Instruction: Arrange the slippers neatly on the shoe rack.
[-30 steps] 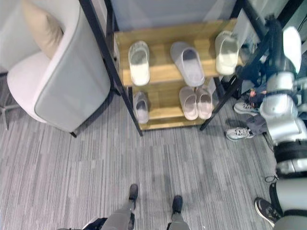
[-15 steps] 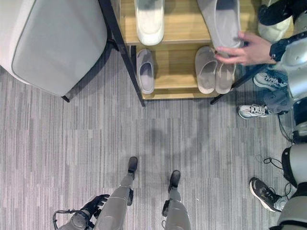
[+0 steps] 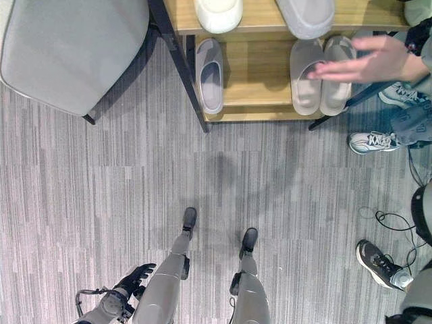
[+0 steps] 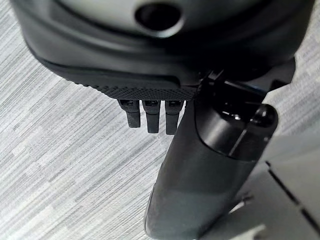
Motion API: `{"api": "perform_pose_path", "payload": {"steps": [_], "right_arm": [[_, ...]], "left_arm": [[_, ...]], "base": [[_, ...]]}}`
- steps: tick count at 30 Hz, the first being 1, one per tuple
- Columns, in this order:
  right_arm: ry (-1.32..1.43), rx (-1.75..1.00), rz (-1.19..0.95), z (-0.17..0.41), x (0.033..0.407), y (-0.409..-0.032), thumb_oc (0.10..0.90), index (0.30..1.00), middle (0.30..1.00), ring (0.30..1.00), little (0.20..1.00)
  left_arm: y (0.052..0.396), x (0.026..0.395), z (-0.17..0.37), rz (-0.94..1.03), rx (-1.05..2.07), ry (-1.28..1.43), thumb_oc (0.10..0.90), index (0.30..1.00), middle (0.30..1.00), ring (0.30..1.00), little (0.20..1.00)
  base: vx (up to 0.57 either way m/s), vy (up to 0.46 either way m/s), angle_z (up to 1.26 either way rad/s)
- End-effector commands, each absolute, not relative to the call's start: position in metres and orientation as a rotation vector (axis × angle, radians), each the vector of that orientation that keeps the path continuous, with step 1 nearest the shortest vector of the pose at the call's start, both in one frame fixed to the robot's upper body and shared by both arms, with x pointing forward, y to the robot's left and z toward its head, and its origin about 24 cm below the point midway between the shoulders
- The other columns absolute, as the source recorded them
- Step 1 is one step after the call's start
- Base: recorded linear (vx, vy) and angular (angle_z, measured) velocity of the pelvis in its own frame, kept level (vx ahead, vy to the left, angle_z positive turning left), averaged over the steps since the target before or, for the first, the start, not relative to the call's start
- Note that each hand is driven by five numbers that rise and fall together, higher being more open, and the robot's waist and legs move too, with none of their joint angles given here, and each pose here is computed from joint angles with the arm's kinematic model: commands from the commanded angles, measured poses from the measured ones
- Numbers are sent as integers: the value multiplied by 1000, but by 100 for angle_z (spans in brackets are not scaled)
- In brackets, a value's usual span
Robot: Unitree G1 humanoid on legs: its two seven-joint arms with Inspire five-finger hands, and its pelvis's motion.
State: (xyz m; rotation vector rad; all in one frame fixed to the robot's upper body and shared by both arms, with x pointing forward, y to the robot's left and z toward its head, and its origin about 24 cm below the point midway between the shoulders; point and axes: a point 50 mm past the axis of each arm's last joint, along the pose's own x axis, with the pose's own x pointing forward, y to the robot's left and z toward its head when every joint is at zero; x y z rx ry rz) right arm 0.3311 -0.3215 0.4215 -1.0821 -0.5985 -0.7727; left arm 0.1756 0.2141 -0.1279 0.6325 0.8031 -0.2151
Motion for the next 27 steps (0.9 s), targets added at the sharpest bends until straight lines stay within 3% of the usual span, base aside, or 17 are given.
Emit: {"api": "perform_pose_path", "payload": {"steps": [1,7,17,23,27], "right_arm": [[-828,-1033,-982,486,277,-329,800,900,900,900,900],[-849,-985,-983,493,272,-329,800,900,900,900,900],[-1170,-766,-872,486,247,-311,800,900,900,900,900],[-1101,-593,-809,405,262,-329,800,900,900,900,900],[-828,-488,-668,292,283,-330,800,900,900,900,900]], "left_arm": [[197,200,-115,-234,582,677,800,900,900,900,900],[202,205,-113,-214,610,668,800,900,900,900,900],[206,207,-112,-150,577,675,800,900,900,900,900],[220,190,-120,-105,569,752,800,900,900,900,900],[224,166,-133,-133,574,864,800,900,900,900,900]], "base": [[-47,13,5],[-43,14,10],[-14,9,6],[18,57,8],[126,234,-18]]}}
